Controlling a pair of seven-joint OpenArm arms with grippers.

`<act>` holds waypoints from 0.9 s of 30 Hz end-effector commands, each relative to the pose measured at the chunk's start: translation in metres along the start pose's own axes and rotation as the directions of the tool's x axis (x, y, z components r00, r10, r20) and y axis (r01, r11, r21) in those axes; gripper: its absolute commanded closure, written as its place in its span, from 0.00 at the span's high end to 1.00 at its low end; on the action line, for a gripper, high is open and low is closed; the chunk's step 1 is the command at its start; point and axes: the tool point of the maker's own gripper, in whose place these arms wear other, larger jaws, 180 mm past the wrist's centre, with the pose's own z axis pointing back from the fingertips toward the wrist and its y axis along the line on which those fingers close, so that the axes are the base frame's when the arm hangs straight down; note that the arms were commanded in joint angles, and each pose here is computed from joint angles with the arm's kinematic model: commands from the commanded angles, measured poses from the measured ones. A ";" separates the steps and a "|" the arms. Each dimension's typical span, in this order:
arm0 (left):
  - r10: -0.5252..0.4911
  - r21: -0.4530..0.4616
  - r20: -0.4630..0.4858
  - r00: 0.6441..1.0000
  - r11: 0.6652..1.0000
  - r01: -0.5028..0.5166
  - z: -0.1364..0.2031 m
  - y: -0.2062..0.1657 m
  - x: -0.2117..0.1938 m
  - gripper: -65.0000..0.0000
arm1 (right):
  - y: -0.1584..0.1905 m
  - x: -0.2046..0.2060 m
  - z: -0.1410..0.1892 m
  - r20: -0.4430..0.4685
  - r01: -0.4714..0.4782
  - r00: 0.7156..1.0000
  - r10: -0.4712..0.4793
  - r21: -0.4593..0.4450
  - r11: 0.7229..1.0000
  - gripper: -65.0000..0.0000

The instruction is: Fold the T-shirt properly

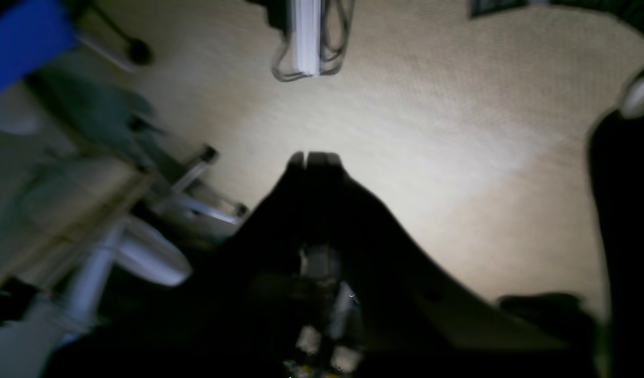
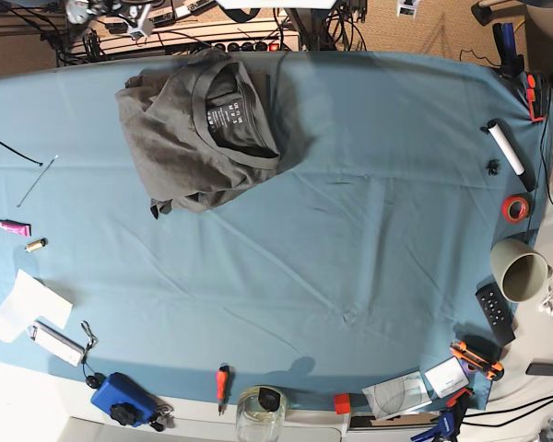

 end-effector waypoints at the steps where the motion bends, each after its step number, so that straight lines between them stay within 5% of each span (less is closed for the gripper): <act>1: -0.001 0.001 0.009 1.000 1.000 0.001 -0.006 0.001 -0.001 0.00 | -0.006 0.003 0.000 0.003 -0.015 1.000 0.015 -0.014 1.000 0.00; 8: 0.006 -0.020 0.160 0.987 1.000 -0.002 -0.042 -0.005 0.037 0.00 | -0.023 0.052 -0.023 0.087 -0.110 0.989 0.119 -0.109 0.988 0.00; 17: 0.018 -0.037 0.297 0.955 0.999 -0.007 -0.056 -0.010 0.077 0.00 | -0.054 0.114 -0.026 0.272 -0.135 0.932 0.240 -0.355 0.925 0.00; 21: 0.019 -0.033 0.315 0.949 0.999 -0.009 -0.054 -0.009 0.089 0.00 | -0.063 0.117 -0.025 0.260 -0.126 0.932 0.252 -0.420 0.899 0.00; 27: 0.029 0.041 0.327 0.945 0.998 -0.044 -0.052 0.006 0.092 0.00 | -0.064 0.116 -0.025 0.256 -0.125 0.933 0.251 -0.422 0.898 0.00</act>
